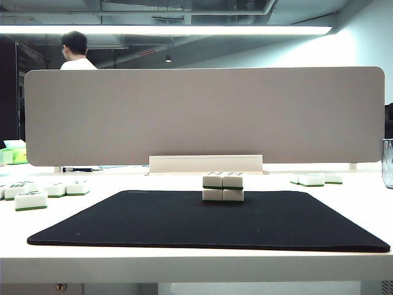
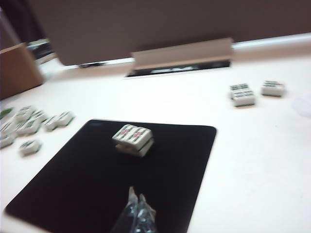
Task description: Arrange four mahjong tiles into a neat stack, creating two layers of paired tiles.
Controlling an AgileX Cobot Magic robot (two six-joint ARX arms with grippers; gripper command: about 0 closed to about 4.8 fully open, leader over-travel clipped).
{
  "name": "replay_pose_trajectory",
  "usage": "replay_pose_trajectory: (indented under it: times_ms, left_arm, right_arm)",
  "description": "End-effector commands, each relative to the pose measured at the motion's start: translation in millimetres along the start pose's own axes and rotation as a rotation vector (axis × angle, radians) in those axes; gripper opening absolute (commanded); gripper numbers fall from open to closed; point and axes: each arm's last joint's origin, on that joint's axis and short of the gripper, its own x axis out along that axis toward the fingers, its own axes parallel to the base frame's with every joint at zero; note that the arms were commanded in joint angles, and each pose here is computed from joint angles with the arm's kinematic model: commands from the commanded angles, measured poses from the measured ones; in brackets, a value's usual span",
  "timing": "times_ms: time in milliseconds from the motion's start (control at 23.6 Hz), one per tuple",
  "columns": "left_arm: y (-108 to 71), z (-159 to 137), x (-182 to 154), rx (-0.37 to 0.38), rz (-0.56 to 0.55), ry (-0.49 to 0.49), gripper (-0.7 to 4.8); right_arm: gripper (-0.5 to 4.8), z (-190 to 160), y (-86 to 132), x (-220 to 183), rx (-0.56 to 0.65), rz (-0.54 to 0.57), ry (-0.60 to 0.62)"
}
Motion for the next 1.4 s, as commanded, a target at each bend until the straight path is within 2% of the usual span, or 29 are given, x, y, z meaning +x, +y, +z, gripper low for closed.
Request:
replay_pose_trajectory:
  times_ms: [42, 297, 424, 679, 806, 1400]
  left_arm:
    - [-0.4, -2, 0, 0.002, -0.009, 0.012, 0.03]
    - [-0.4, -2, 0, 0.002, -0.009, 0.012, 0.03]
    - [-0.4, -2, 0, 0.002, -0.009, 0.012, 0.03]
    - [-0.4, -2, 0, 0.002, -0.009, 0.012, 0.03]
    - [-0.4, -2, 0, 0.002, -0.009, 0.012, 0.03]
    - [-0.4, -2, 0, 0.002, -0.009, 0.012, 0.03]
  right_arm:
    - [-0.01, -11, -12, 20, 0.019, -0.039, -0.130]
    - [-0.01, -46, -34, 47, 0.079, -0.156, -0.224]
    - [-0.01, -59, -40, 53, 0.087, -0.200, -0.233]
    - [-0.01, -79, -49, 58, 0.099, -0.313, -0.154]
    - [-0.01, -88, -51, 58, 0.073, -0.342, -0.048]
    - [-0.01, -88, -51, 58, 0.062, -0.333, -0.047]
